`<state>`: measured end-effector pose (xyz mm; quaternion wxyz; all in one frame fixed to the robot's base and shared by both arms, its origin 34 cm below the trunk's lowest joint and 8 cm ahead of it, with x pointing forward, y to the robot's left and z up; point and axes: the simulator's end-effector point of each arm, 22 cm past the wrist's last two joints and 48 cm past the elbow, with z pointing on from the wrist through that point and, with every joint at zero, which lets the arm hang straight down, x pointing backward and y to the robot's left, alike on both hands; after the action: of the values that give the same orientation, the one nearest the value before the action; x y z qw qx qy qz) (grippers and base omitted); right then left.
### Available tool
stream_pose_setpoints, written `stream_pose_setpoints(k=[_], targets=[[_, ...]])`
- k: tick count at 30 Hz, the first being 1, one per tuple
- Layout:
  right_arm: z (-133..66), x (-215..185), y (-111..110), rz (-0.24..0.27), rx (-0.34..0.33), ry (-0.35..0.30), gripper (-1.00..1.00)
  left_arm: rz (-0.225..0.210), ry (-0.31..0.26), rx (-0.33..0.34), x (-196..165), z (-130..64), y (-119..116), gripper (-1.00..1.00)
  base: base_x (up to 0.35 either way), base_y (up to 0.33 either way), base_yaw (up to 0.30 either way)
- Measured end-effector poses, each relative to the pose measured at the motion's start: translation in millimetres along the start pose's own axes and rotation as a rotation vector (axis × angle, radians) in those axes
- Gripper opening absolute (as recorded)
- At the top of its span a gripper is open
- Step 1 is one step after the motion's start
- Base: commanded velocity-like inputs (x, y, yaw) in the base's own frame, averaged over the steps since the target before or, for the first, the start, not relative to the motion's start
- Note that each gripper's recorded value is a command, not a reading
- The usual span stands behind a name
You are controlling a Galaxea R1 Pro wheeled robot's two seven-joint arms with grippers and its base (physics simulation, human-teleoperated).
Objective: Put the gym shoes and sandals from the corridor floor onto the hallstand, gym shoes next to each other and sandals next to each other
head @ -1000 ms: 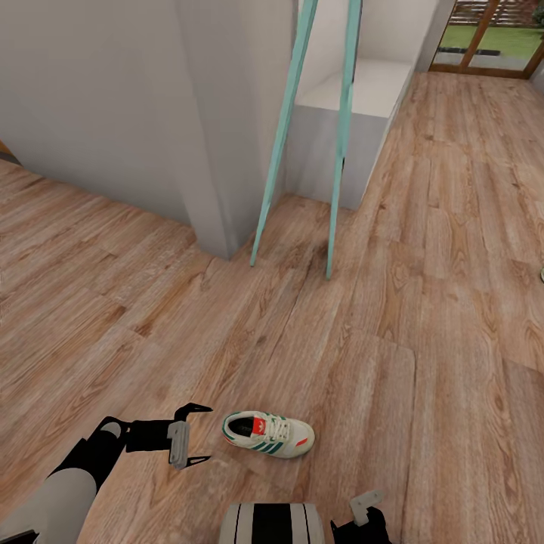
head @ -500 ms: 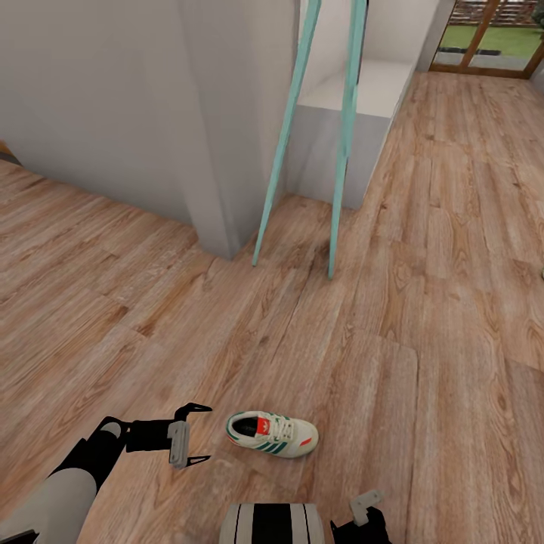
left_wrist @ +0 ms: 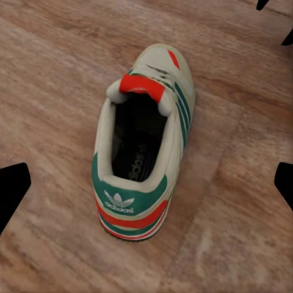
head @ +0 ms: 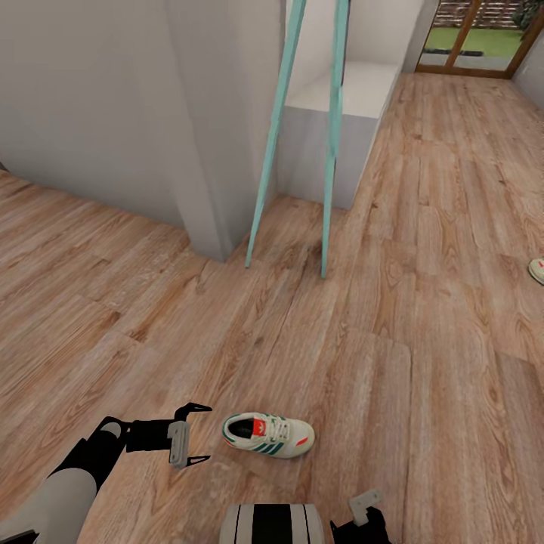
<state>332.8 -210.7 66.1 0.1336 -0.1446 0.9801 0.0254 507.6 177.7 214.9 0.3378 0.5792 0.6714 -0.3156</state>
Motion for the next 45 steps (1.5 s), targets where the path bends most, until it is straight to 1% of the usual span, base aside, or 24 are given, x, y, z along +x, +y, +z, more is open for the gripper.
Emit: stream_pose_setpoints(k=[12,24,45], targets=[[0.0,-0.1,0.0,0.000,0.000,0.000,1.00,0.000,0.000,0.000,-0.1,-0.1,0.1,1.00,0.000,0.107,-0.005],[0.0,-0.2,0.0,0.000,0.000,0.000,1.00,0.000,0.000,0.000,-0.1,-0.1,0.1,1.00,0.003,0.015,0.000],[0.0,-0.1,0.0,0.000,0.000,0.000,1.00,-0.001,0.000,-0.001,-0.2,0.0,0.2,1.00,0.070,0.018,0.000]])
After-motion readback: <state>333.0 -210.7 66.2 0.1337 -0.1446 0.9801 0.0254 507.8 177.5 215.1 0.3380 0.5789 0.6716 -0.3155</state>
